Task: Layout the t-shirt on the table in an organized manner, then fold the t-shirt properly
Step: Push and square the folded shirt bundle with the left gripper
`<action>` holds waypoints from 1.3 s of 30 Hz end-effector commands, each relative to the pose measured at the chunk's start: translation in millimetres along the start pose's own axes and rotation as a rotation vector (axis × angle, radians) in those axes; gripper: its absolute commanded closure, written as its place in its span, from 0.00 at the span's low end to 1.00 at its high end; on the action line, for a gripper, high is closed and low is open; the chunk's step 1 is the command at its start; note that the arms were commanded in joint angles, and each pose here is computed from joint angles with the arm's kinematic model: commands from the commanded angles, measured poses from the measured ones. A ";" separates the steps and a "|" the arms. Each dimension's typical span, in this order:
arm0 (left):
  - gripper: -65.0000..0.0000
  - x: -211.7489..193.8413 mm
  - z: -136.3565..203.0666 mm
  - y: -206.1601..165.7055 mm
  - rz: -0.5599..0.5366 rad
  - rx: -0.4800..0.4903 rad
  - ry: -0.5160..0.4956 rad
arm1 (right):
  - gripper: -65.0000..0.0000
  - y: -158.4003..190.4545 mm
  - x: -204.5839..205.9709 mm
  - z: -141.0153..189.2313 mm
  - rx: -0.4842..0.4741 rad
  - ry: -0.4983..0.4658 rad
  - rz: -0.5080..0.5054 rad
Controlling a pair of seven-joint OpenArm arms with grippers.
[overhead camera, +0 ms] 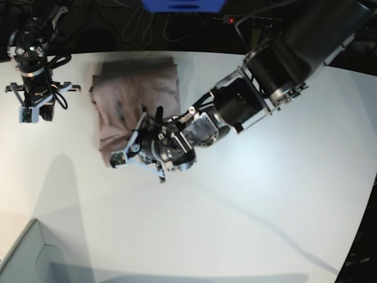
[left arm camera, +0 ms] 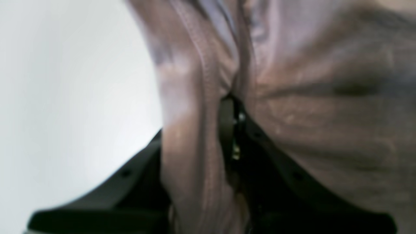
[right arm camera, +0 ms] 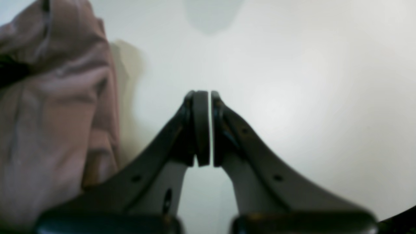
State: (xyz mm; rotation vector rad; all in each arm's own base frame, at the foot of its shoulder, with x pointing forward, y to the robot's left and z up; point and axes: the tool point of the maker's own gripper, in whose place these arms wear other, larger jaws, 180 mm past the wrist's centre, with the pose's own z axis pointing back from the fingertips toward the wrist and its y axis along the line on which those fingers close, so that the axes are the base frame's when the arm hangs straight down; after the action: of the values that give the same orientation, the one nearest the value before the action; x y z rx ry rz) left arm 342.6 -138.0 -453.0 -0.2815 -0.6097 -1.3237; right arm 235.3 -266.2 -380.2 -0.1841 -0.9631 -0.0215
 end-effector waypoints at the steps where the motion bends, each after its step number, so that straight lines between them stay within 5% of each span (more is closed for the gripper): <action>1: 1.00 17.2 4.0 6.6 -0.015 0.015 -0.036 | 1.00 -1.6 14.0 1.7 0.002 -0.049 0.008; 12: 0.98 17.8 3.7 5.1 -0.019 0.012 -0.036 | 1.00 3.7 13.7 1.0 0.010 -0.050 -0.003; 20: 0.44 24.9 10.1 21.5 -0.027 0.040 -0.045 | 1.00 2.6 12.8 1.6 0.008 -0.048 -0.003; 34: 0.43 58.7 57.6 52.9 -0.132 0.146 -0.159 | 1.00 4.1 -1.3 7.4 0.014 -0.015 0.000; 39: 0.44 35.3 102.0 98.0 0.006 0.269 -0.179 | 1.00 16.5 -2.5 9.4 0.030 -0.018 -0.026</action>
State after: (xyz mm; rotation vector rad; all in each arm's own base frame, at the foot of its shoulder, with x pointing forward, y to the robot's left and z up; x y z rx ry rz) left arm 407.6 -90.4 -347.1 -0.1949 -0.8984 -1.2036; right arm 218.4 -251.6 -393.9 -0.1524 -0.9192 -0.0418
